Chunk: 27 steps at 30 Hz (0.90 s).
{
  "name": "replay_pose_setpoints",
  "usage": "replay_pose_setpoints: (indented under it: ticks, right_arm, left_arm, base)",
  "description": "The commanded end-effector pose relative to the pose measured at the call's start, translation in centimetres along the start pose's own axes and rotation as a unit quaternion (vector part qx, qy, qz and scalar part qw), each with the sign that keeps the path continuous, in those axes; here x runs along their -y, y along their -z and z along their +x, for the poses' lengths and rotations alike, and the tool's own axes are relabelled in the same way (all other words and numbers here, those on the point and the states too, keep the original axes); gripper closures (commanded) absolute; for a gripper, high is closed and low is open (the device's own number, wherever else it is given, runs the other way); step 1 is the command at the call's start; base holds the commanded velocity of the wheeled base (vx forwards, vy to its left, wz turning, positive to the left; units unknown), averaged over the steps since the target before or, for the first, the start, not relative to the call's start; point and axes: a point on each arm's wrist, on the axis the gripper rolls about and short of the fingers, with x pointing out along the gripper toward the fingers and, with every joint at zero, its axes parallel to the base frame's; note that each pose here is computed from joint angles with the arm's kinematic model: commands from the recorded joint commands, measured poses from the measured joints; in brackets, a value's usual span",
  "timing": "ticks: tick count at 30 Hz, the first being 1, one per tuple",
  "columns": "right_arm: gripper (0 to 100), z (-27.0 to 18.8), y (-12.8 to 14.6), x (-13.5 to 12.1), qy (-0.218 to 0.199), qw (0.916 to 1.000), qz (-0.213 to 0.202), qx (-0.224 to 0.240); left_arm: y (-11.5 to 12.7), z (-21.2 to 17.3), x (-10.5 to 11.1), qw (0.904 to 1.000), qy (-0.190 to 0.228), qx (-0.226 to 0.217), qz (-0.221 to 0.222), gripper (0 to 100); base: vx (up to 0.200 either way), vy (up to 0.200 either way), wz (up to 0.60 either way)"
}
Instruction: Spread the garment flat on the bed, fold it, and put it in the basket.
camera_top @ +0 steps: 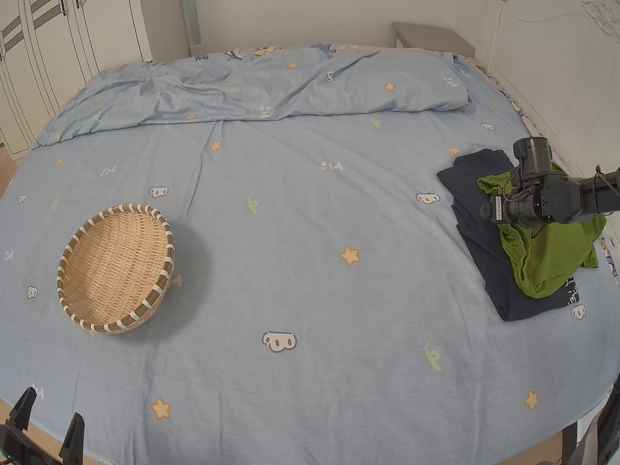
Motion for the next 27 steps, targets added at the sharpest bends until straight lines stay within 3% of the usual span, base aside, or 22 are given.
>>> replay_pose_setpoints:
  ticks: [1, 12, 13, 27]
  right_arm:
    - [0, 0.8, 0.0, -0.2, 0.001, 1.0, 0.0, -0.002]
    - [0, 2.2, -0.1, -0.7, 0.001, 1.0, -0.001, -0.003]
    - [100, 2.2, -0.1, -0.7, 0.001, 1.0, -0.001, -0.003]
    - [100, 2.7, -1.0, -0.2, 0.005, 1.0, 0.004, 0.0]
  left_arm:
    - [0.5, 0.0, 0.0, 1.0, 0.0, -0.002, 0.0, 0]
    - [0.5, 0.0, 0.0, 1.0, 0.0, -0.002, 0.0, 0]
    - [0.5, 0.0, 0.0, 1.0, 0.0, -0.002, 0.0, 0]
    - [0.5, 0.0, 0.0, 1.0, 0.0, -0.002, 0.0, 0]
  base:
    - [0.0, 0.0, 0.0]
    - [0.0, 0.0, 0.0]
    - [0.0, 0.0, 0.0]
    - [0.0, 0.0, 0.0]
